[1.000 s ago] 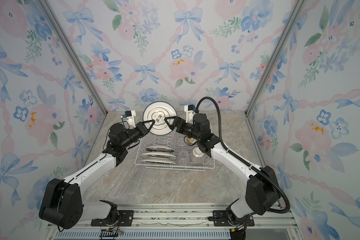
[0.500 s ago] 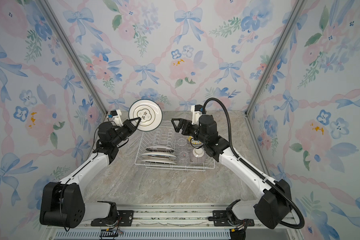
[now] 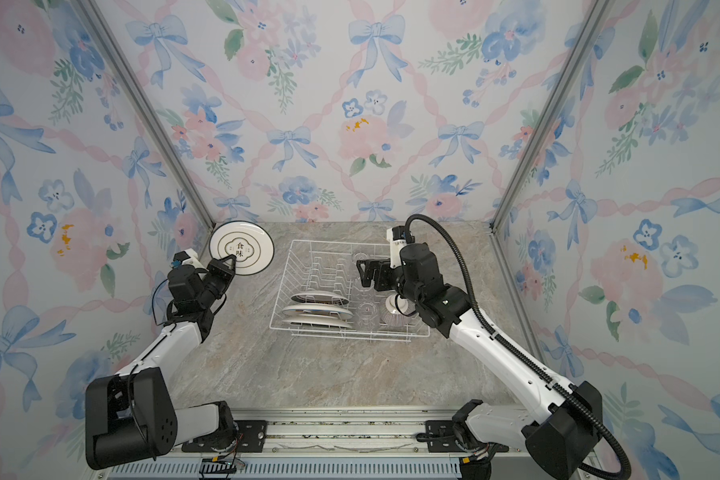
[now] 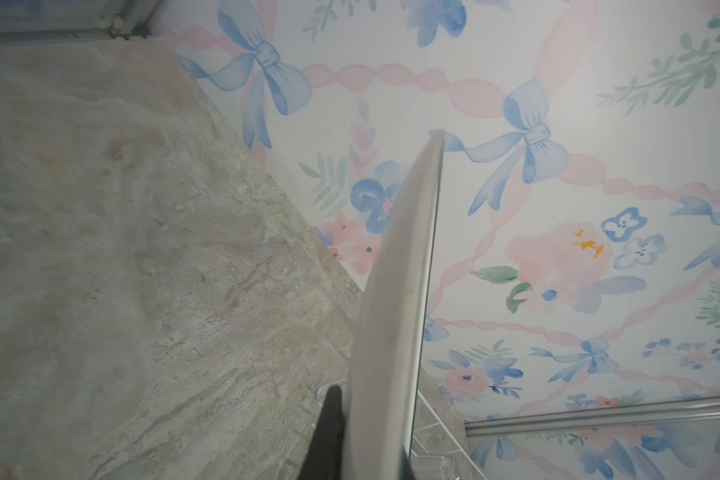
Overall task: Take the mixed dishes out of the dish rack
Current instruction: 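Carry the plate with the left gripper down onto the table beside the rack, then open the left gripper to release the plate on the table, then lift the left gripper off the plate while the right reaches toward the white plates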
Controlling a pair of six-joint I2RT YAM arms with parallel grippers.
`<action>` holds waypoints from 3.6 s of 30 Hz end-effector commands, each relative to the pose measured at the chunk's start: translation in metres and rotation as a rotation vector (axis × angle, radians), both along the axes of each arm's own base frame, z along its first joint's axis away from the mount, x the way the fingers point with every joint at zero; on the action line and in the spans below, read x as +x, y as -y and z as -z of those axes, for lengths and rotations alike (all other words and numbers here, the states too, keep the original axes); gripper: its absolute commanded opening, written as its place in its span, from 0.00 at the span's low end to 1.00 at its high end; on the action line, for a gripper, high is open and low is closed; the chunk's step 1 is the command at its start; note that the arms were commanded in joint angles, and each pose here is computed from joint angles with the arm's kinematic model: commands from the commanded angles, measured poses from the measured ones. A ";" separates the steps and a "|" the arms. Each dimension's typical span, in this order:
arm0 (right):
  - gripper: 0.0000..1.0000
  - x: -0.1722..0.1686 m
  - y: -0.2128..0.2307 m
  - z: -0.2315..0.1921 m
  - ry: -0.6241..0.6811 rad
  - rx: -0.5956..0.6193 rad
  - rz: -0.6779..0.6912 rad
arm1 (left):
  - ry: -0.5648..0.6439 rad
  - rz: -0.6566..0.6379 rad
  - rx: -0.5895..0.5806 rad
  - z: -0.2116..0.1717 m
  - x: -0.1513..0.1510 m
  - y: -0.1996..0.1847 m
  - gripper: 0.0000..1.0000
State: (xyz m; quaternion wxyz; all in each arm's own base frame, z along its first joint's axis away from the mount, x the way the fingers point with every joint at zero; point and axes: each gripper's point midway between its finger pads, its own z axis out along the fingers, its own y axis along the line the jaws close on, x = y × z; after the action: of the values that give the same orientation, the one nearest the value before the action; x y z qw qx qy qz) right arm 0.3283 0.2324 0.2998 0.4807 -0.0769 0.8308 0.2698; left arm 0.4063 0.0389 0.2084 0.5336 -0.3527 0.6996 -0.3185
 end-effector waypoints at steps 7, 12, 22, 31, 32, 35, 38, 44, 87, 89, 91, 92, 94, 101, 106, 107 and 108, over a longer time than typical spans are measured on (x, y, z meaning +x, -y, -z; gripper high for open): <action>0.97 -0.015 0.012 0.038 -0.061 -0.156 -0.008 | -0.062 -0.104 -0.008 0.035 -0.009 -0.033 0.00; 0.97 -0.019 0.012 0.046 -0.080 -0.188 -0.007 | -0.114 -0.097 0.002 0.055 -0.006 -0.036 0.00; 0.97 -0.020 0.017 0.055 -0.100 -0.236 0.021 | -0.230 -0.024 -0.046 0.106 0.010 -0.032 0.00; 0.97 -0.019 0.020 0.059 -0.114 -0.266 0.035 | -0.286 0.004 -0.046 0.130 0.012 -0.029 0.01; 0.97 -0.018 0.021 0.059 -0.116 -0.274 0.040 | -0.290 0.003 -0.049 0.132 0.012 -0.030 0.04; 0.97 -0.017 0.021 0.059 -0.121 -0.279 0.040 | -0.304 0.009 -0.056 0.138 0.012 -0.028 0.14; 0.97 -0.018 0.020 0.059 -0.129 -0.282 0.034 | -0.306 0.011 -0.054 0.139 0.012 -0.028 0.22; 0.97 -0.018 0.023 0.061 -0.135 -0.293 0.045 | -0.317 0.008 -0.048 0.143 0.009 -0.029 0.39; 0.96 -0.030 0.003 0.074 -0.151 -0.341 -0.081 | -0.444 -0.110 0.172 0.129 -0.032 -0.042 0.98; 0.97 -0.033 -0.001 0.075 -0.146 -0.345 -0.097 | -0.434 -0.098 0.192 0.124 -0.034 -0.036 0.98; 0.97 -0.037 -0.005 0.074 -0.142 -0.350 -0.114 | -0.418 -0.086 0.209 0.117 -0.037 -0.029 0.98; 0.97 -0.038 -0.007 0.073 -0.136 -0.352 -0.122 | -0.410 -0.081 0.217 0.114 -0.038 -0.026 0.98; 0.97 -0.042 -0.012 0.071 -0.126 -0.356 -0.142 | -0.388 -0.068 0.229 0.106 -0.041 -0.018 0.98; 0.97 -0.056 -0.029 0.074 -0.114 -0.388 -0.212 | -0.311 -0.005 0.281 0.072 -0.054 0.010 0.98; 0.97 -0.072 -0.042 0.080 -0.103 -0.430 -0.285 | -0.231 0.030 0.300 0.043 -0.067 0.024 0.98; 0.97 -0.075 -0.045 0.081 -0.099 -0.441 -0.302 | -0.215 0.038 0.302 0.037 -0.069 0.026 0.98; 0.97 -0.077 -0.047 0.082 -0.097 -0.449 -0.316 | -0.204 0.045 0.303 0.033 -0.071 0.029 0.98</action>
State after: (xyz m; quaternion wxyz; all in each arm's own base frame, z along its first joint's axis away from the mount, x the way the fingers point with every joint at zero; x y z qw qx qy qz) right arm 0.2594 0.2730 0.2176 0.3722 -0.2645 0.8746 0.1633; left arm 0.3459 0.0156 0.1793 0.5074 -0.3002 0.7850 -0.1901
